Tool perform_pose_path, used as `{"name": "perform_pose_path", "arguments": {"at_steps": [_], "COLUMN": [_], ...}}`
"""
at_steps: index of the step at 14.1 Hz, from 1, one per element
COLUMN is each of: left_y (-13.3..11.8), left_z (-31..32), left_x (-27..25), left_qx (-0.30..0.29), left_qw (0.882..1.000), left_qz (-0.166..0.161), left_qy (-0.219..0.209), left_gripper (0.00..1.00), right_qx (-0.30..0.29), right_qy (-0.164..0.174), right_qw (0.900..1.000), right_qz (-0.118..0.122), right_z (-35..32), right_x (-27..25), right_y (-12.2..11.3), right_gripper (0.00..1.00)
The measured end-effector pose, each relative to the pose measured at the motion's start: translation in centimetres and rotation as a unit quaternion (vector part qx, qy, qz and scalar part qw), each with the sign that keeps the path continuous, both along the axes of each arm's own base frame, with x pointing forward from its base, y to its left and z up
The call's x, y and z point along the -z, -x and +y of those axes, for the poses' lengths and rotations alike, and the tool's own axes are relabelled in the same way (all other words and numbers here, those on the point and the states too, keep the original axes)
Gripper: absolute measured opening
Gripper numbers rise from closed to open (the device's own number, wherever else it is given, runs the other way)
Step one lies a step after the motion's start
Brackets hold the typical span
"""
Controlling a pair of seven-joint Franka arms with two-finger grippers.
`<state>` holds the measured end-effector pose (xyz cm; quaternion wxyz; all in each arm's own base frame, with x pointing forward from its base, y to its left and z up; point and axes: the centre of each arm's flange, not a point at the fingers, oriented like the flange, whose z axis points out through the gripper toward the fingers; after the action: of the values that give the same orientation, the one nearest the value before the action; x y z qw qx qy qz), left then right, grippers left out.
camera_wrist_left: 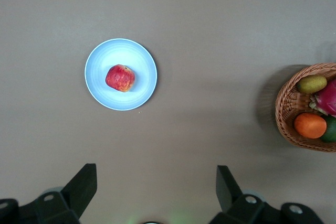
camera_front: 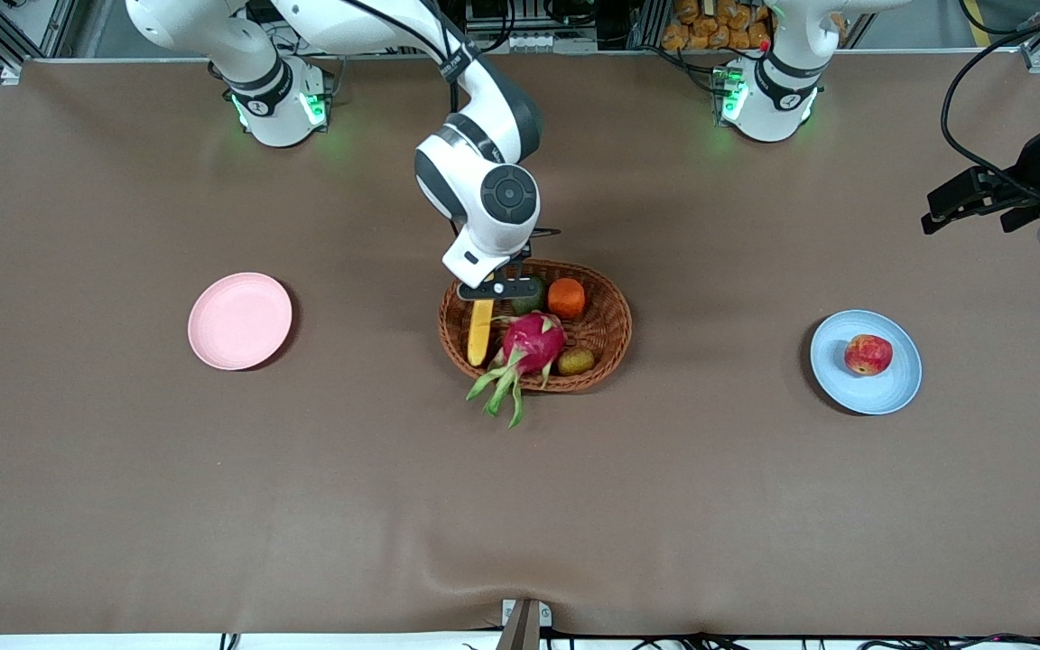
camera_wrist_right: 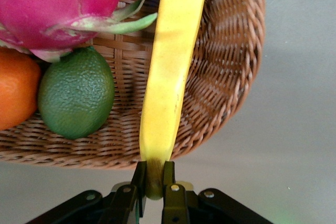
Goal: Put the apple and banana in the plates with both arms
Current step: 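Lift the banana and carry it over the pink plate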
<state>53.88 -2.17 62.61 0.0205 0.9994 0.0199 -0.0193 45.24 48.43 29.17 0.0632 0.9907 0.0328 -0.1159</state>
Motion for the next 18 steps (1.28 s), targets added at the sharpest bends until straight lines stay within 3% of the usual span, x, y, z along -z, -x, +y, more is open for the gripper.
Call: {"name": "perform_pose_path", "arguments": {"at_steps": [10, 14, 18], "left_y": [0.0, 0.0, 0.0], "left_z": [0.0, 0.0, 0.0], "left_x": [0.0, 0.0, 0.0], "left_qx": [0.000, 0.000, 0.000], "left_qw": [1.000, 1.000, 1.000], "left_qz": [0.000, 0.000, 0.000], "left_qy": [0.000, 0.000, 0.000], "left_gripper": [1.00, 1.00, 1.00], "right_qx": [0.094, 0.100, 0.098], "right_qy": [-0.030, 0.009, 0.028], "right_qw": [0.995, 0.994, 0.993], "right_qz": [0.023, 0.031, 0.054], "right_z": [-11.0, -18.1, -24.4], "right_x": [-14.9, -19.0, -18.7], "right_y": [-6.4, -7.6, -8.2], "right_gripper": [0.16, 0.16, 0.16]}}
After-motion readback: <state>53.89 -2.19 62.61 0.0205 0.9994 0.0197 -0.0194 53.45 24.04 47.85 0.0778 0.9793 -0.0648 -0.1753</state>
